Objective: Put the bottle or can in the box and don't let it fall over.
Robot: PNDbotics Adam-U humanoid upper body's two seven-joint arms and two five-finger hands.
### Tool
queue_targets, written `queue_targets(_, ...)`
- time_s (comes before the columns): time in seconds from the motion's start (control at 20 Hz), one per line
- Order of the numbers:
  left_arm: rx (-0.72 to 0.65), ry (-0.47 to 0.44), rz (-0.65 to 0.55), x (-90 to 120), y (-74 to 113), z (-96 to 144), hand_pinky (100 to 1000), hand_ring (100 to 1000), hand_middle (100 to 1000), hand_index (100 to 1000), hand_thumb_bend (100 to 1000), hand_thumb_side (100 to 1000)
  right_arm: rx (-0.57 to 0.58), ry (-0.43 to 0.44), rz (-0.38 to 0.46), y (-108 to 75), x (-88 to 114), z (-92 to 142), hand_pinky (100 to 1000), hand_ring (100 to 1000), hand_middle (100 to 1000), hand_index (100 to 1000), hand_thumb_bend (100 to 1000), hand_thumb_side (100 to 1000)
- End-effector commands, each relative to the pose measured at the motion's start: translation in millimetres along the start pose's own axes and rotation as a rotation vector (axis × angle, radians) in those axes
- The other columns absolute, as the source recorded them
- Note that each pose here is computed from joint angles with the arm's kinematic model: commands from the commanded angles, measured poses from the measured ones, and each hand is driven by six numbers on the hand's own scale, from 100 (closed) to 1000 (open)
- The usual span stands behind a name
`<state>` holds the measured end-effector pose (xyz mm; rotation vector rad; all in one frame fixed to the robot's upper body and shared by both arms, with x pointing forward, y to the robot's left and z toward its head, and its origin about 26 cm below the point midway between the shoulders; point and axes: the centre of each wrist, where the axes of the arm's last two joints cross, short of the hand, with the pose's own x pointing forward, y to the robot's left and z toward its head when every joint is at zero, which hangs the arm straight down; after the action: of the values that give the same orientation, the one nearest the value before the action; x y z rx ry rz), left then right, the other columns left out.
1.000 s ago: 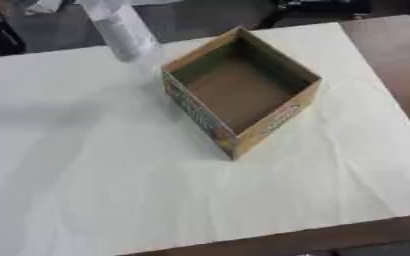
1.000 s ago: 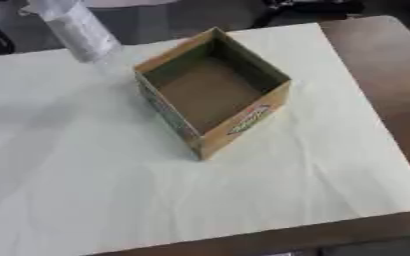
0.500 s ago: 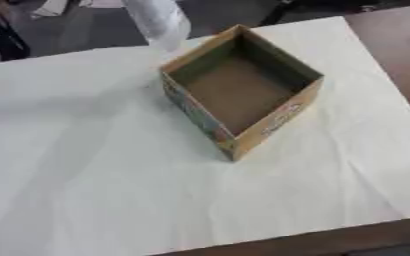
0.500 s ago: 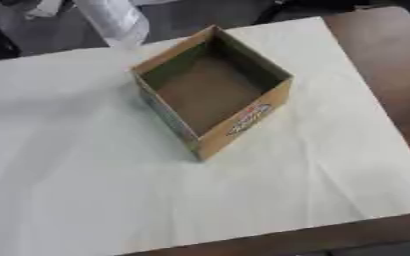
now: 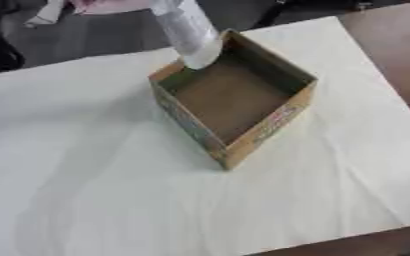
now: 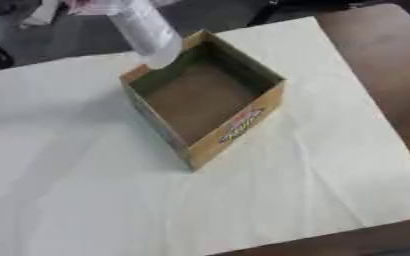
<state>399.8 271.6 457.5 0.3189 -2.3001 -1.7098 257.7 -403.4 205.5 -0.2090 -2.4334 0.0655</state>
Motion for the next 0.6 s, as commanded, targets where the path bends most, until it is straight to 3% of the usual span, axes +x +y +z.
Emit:
queue_targets(0.05, -0.036, -0.037, -0.074, 5.9, 12.8, 1.8, 100, 100, 100, 167, 300, 100, 0.022, -0.031, 0.007, 0.1, 8.5, -7.2, 731, 1000, 902, 985, 100, 428)
queue_targets(0.1, -0.045, -0.038, -0.072, 4.8, 9.6, 0.4, 100, 100, 100, 169, 329, 100, 0.020, -0.033, 0.005, 0.3, 8.5, -7.5, 731, 1000, 903, 986, 100, 437)
queue_targets(0.15, -0.068, -0.039, -0.067, 2.4, 2.6, -3.2, 100, 100, 100, 169, 285, 100, 0.018, -0.038, 0.000, 1.4, 8.6, -8.6, 731, 1000, 903, 986, 100, 437)
queue_targets(0.35, -0.131, -0.033, -0.083, -5.2, -14.5, -9.8, 100, 100, 100, 172, 284, 100, 0.019, -0.044, -0.012, 3.7, 8.3, -10.4, 731, 1000, 903, 986, 100, 441)
queue_targets(0.55, -0.166, -0.035, -0.109, -11.4, -28.3, -13.0, 100, 100, 100, 196, 204, 100, 0.020, -0.046, -0.016, 4.5, 7.9, -10.7, 731, 1000, 903, 987, 100, 445)
queue_targets(0.6, -0.175, -0.037, -0.114, -12.4, -31.2, -13.9, 100, 100, 100, 218, 137, 100, 0.020, -0.046, -0.017, 4.7, 7.8, -10.8, 731, 1000, 903, 987, 100, 446)
